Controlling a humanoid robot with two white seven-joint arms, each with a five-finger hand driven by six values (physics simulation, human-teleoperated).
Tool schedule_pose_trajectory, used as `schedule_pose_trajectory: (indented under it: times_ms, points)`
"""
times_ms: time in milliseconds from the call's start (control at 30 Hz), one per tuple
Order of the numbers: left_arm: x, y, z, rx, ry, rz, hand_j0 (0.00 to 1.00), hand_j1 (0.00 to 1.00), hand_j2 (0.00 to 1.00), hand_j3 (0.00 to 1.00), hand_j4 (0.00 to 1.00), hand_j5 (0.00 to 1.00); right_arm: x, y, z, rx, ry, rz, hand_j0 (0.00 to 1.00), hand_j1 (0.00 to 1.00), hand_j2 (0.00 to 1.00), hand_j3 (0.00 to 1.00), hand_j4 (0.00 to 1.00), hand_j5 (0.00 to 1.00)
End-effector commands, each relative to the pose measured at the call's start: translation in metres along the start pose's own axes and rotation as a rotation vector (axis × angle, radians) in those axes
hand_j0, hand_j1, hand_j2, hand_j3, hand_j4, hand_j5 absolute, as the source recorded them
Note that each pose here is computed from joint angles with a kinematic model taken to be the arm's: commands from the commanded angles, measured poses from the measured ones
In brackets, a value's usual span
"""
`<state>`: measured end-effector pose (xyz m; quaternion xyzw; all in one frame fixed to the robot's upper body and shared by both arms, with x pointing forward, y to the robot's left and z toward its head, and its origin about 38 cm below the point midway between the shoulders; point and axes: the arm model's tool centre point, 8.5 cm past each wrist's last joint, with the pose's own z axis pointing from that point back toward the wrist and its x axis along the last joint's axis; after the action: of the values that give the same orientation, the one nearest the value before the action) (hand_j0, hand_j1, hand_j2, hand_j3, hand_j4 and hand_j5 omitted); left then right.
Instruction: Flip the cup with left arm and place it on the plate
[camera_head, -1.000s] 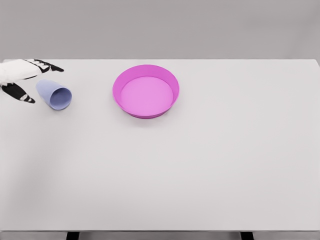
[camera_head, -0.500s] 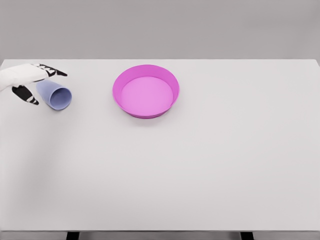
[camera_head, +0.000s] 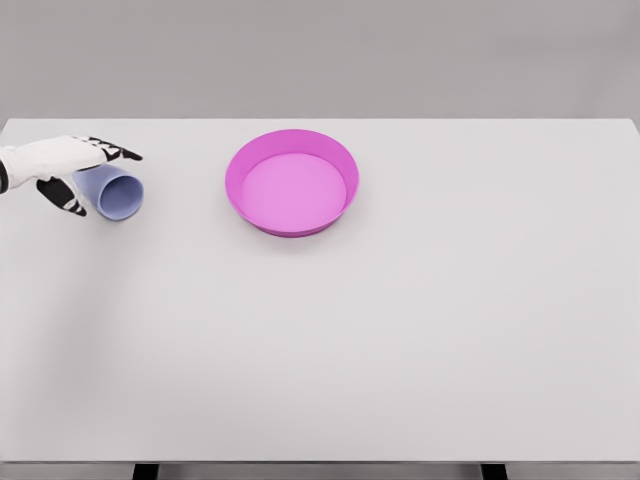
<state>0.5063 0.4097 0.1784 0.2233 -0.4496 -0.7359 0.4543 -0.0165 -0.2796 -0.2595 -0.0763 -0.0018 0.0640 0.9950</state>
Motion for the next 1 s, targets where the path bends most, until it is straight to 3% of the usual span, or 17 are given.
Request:
schedule_pose_trajectory:
  times_ms: [0, 333, 433, 700, 767, 967]
  points:
    - [-0.005, -0.003, 0.001, -0.005, 0.016, 0.008, 1.0, 1.0, 1.0, 1.0, 1.0, 1.0, 0.0, 0.0, 0.0, 0.0, 0.0, -0.002, 1.0, 1.0, 1.0, 1.0, 1.0, 1.0]
    - [-0.003, -0.008, -0.01, -0.017, 0.02, 0.031, 1.0, 1.0, 1.0, 1.0, 1.0, 1.0, 0.0, 0.0, 0.0, 0.0, 0.0, -0.001, 1.0, 1.0, 1.0, 1.0, 1.0, 1.0]
    - [-0.003, -0.009, -0.01, -0.021, 0.021, 0.027, 0.79, 0.79, 0.79, 0.79, 0.79, 0.79, 0.0, 0.0, 0.0, 0.0, 0.0, 0.001, 1.0, 1.0, 1.0, 1.0, 1.0, 1.0]
    - [0.005, -0.007, -0.014, -0.009, -0.003, 0.024, 0.63, 0.63, 0.63, 0.63, 0.63, 0.63, 0.0, 0.0, 0.0, 0.0, 0.0, -0.001, 1.0, 1.0, 1.0, 1.0, 1.0, 1.0]
    - [0.022, 0.007, -0.019, 0.04, -0.062, 0.01, 0.6, 0.6, 0.6, 0.6, 0.6, 0.6, 0.0, 0.0, 0.0, 0.0, 0.0, 0.001, 1.0, 1.0, 1.0, 1.0, 1.0, 1.0]
    - [0.055, 0.033, -0.018, 0.214, -0.231, 0.17, 0.53, 0.53, 0.53, 0.53, 0.53, 0.53, 0.0, 0.0, 0.0, 0.0, 0.0, -0.001, 1.0, 1.0, 1.0, 1.0, 1.0, 1.0]
